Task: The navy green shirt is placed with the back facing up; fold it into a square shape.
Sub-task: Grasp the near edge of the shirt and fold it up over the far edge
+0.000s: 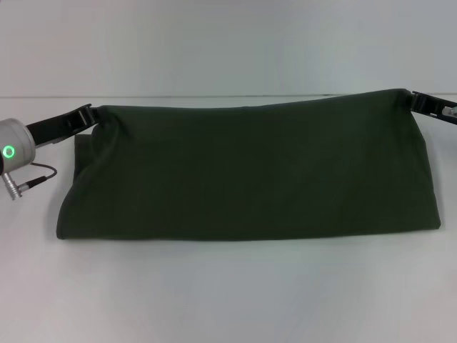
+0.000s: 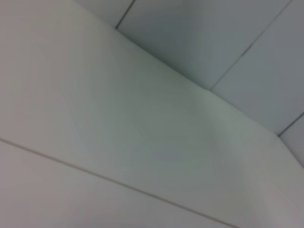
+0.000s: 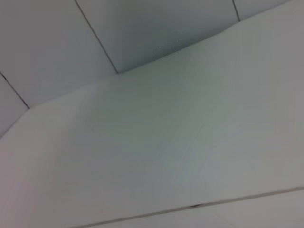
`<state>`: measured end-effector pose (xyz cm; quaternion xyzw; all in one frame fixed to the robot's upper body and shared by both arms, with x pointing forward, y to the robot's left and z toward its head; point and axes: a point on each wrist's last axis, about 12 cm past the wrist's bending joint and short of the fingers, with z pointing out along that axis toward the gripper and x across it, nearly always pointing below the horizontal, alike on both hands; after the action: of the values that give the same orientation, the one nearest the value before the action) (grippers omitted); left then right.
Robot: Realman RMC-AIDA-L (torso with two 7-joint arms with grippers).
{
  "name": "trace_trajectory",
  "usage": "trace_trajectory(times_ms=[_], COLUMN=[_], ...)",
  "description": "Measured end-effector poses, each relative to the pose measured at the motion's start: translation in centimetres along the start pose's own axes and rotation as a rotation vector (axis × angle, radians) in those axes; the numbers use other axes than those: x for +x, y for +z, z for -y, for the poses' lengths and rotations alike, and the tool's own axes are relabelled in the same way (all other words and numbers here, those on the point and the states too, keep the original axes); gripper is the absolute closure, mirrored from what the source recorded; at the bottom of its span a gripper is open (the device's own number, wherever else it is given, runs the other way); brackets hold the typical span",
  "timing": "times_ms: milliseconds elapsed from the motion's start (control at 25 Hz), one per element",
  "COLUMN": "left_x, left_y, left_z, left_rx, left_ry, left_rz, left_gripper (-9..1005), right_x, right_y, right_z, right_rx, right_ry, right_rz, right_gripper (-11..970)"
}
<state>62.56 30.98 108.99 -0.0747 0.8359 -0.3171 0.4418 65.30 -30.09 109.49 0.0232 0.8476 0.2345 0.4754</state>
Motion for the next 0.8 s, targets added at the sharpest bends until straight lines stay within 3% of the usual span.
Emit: trace_trajectory(times_ms=[800], left_x=[1.7], left_y=[2.3], left_z=[1.5], left_rx=[-0.028], left_ry=[0.02], left_rz=[0.081], left_gripper=[991], right_x=[0.7], right_y=[2.2], right_z=[-1.7], right_rx=[0.099], right_ry=[-0.104], right_rz=[0.029], right_gripper=[929])
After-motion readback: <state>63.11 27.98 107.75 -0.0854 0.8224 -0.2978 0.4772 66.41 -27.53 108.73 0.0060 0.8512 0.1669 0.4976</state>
